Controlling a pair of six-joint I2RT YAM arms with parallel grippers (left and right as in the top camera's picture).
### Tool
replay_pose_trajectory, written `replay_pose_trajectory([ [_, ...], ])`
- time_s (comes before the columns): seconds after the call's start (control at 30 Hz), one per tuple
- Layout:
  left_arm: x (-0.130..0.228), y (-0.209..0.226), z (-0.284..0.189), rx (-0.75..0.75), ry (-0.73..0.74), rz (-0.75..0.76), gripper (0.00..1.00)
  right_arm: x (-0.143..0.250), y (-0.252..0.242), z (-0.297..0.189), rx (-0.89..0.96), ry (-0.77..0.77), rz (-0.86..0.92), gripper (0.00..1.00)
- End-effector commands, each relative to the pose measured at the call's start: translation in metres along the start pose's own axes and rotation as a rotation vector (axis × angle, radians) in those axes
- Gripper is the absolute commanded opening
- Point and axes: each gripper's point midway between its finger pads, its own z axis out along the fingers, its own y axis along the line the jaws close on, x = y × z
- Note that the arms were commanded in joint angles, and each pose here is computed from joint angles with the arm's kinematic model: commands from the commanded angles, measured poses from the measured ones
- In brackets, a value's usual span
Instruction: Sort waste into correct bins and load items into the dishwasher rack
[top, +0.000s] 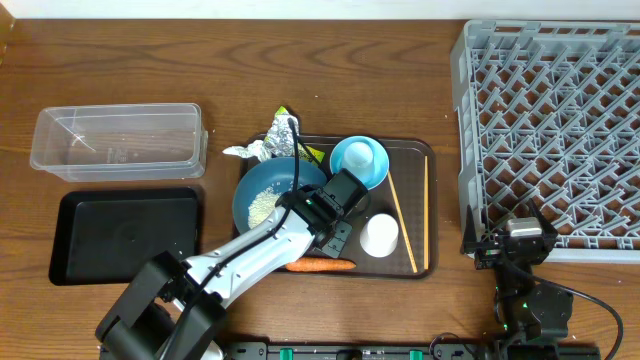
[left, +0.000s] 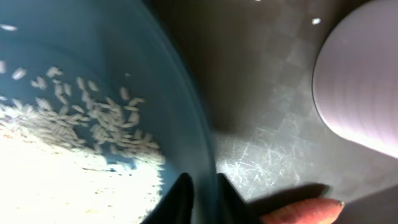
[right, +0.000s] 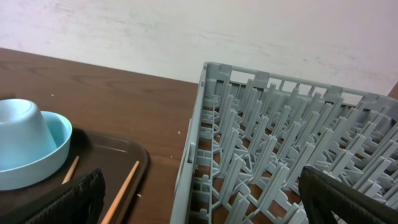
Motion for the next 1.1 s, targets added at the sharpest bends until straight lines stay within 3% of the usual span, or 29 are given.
replay_pose_trajectory([
  [0.0,-0.010,-0.002,-0.010,0.008,-0.040,0.003,0.06,0.000,-0.003,0.000,0.012,0.000,-0.014,0.99],
  [0.43,-0.021,-0.002,-0.043,0.022,-0.111,0.014,0.06,0.000,-0.003,0.000,0.012,-0.001,-0.014,0.99],
  [1.07,-0.025,0.031,-0.114,-0.171,-0.058,0.013,0.06,0.000,-0.003,0.000,0.012,0.000,-0.014,0.99],
])
